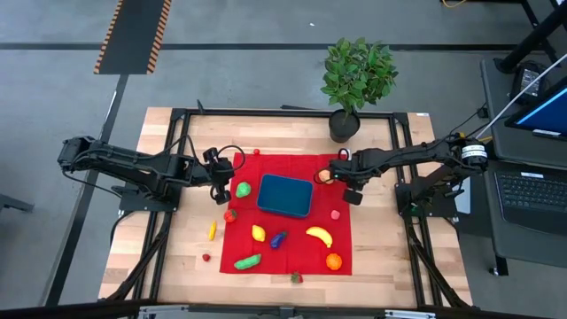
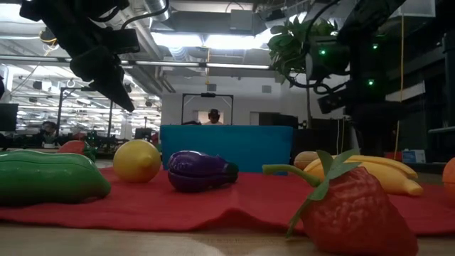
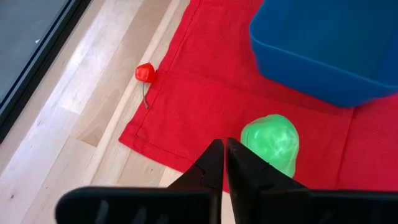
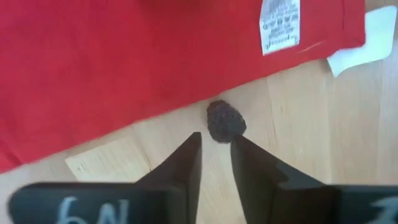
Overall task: Pick and placing Produce into tupperware
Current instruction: Put the blackberry into the blue bin
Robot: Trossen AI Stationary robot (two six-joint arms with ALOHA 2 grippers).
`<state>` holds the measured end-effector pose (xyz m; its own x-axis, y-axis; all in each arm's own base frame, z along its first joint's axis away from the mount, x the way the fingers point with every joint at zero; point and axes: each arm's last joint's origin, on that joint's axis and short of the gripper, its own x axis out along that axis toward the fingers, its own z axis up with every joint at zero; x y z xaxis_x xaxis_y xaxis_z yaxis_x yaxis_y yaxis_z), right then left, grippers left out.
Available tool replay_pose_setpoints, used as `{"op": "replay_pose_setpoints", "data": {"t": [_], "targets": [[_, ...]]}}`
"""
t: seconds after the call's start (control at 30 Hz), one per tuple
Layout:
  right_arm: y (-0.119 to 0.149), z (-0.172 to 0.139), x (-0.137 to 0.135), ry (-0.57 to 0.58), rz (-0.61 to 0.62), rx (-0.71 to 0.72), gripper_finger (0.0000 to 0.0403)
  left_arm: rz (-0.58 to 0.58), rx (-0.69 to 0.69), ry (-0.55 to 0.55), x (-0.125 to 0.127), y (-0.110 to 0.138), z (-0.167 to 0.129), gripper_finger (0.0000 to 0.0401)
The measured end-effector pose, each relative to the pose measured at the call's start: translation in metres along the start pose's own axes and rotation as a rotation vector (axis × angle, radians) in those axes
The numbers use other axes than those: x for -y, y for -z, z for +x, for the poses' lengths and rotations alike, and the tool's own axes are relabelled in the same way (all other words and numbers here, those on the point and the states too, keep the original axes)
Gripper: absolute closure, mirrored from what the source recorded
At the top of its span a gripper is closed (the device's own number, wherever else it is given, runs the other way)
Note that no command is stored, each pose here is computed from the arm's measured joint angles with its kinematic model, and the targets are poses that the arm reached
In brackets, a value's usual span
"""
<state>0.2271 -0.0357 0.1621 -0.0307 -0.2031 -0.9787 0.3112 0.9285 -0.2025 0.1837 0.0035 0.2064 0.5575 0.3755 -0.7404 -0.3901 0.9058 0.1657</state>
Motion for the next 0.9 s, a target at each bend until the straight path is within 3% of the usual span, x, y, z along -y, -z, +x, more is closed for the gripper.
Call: {"op": "replay_pose_setpoints", "data": {"t": [0.17,0.33,0.9], "targets": [[0.001,0.0,0.001,0.044,-0.016,-0.003,0.0253,0.0,0.0,0.0,0.0,0.0,0.0,0.0372],[0.0,0.0,0.001,0.044,-0.039,0.001,0.0227,0.0,0.0,0.0,0.0,0.0,0.0,0.0361],[0.006,0.016,0.003,0.026,-0.049,0.021,0.0221,0.0,0.002,-0.009,0.0,0.0,0.0,0.0339]]}}
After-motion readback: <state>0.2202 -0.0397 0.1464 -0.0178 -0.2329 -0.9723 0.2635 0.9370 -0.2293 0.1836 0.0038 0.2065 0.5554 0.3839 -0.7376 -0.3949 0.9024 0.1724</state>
